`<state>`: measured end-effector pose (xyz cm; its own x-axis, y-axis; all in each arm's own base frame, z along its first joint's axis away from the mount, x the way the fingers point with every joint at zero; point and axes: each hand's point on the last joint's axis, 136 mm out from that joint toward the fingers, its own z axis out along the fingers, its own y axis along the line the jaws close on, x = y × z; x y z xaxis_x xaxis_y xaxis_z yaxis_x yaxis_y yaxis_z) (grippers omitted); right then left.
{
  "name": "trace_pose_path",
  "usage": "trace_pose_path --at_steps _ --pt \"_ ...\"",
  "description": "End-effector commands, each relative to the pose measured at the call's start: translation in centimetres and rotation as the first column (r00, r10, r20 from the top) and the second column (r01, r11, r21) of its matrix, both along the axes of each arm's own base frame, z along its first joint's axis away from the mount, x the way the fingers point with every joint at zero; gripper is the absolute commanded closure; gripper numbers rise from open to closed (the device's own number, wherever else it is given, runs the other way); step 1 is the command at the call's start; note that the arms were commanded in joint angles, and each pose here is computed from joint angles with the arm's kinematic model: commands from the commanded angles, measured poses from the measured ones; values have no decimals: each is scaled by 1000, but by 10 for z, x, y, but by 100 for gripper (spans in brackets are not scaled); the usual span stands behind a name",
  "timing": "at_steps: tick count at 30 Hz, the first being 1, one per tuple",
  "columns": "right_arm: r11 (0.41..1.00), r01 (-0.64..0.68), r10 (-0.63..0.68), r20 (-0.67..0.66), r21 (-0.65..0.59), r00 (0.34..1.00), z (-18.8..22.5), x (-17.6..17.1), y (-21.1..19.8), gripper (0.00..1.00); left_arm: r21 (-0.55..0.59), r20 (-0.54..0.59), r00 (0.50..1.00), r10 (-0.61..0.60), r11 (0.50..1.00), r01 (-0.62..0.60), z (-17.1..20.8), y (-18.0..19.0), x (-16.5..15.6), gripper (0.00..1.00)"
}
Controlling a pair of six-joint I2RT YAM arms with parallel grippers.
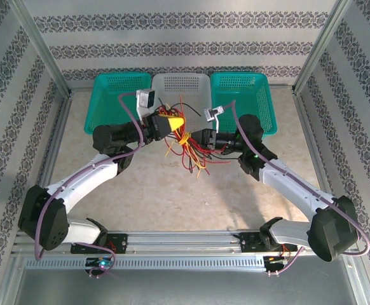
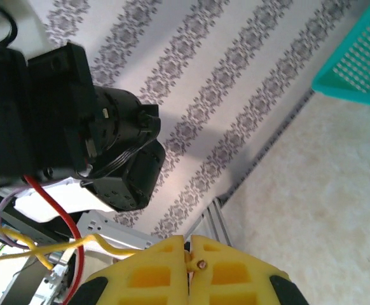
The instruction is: Untangle the cables
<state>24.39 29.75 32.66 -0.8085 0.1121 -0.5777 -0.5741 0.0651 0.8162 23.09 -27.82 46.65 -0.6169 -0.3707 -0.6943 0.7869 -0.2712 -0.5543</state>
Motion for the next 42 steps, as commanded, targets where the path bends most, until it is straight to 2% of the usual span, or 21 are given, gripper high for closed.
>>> trace_pose_path --at_steps 1,3,5,8,11,16,19,21,22,24,25,27,30,36,42 --pt "992 101 -99 -33 71 995 -8 9 5 100 -301 175 960 219 940 -159 82 48 -25 100" --pt "989 104 -100 -44 101 994 -11 -1 9 100 -299 137 933 332 912 -281 74 52 -5 100" --pt "985 110 -104 -51 130 993 -13 -12 13 100 -268 57 873 484 850 -454 56 61 22 100" --pt "984 104 -97 -52 146 994 -12 -30 16 100 -220 -4 790 613 770 -598 30 72 46 100" --pt "980 127 -121 -51 155 991 -10 -41 12 100 -180 -69 744 664 725 -664 7 79 62 100" --pt "979 168 -162 -53 113 985 -15 -46 6 100 -156 -119 722 682 705 -692 -15 85 69 100" --pt "977 205 -201 -64 63 977 -24 -40 4 100 -102 -197 669 717 664 -741 -31 94 80 100" --pt "959 277 -282 -82 -64 956 -46 -29 -1 78 -17 -245 604 759 619 -785 -43 101 90 100" --pt "927 334 -351 -80 -171 933 -63 -21 -9 62 38 -261 553 791 581 -813 -50 108 95 100" --pt "842 422 -460 -39 -336 887 -88 -12 -29 40 130 -274 456 847 502 -855 -62 122 100 100" --pt "808 452 -492 -9 -378 871 -93 -11 -39 35 144 -270 421 866 468 -872 -63 129 99 100" --pt "780 485 -516 32 -396 856 -92 -14 -50 34 156 -267 377 887 425 -892 -67 139 96 100" --pt "774 509 -529 58 -377 847 -84 -19 -59 29 152 -258 362 896 407 -901 -68 145 91 100" --pt "842 456 -435 138 -287 890 -43 -37 -32 26 130 -328 367 870 427 -895 -81 146 94 100" --pt "891 387 -335 229 -239 914 -8 -45 10 36 75 -379 422 824 482 -873 -78 141 92 100"
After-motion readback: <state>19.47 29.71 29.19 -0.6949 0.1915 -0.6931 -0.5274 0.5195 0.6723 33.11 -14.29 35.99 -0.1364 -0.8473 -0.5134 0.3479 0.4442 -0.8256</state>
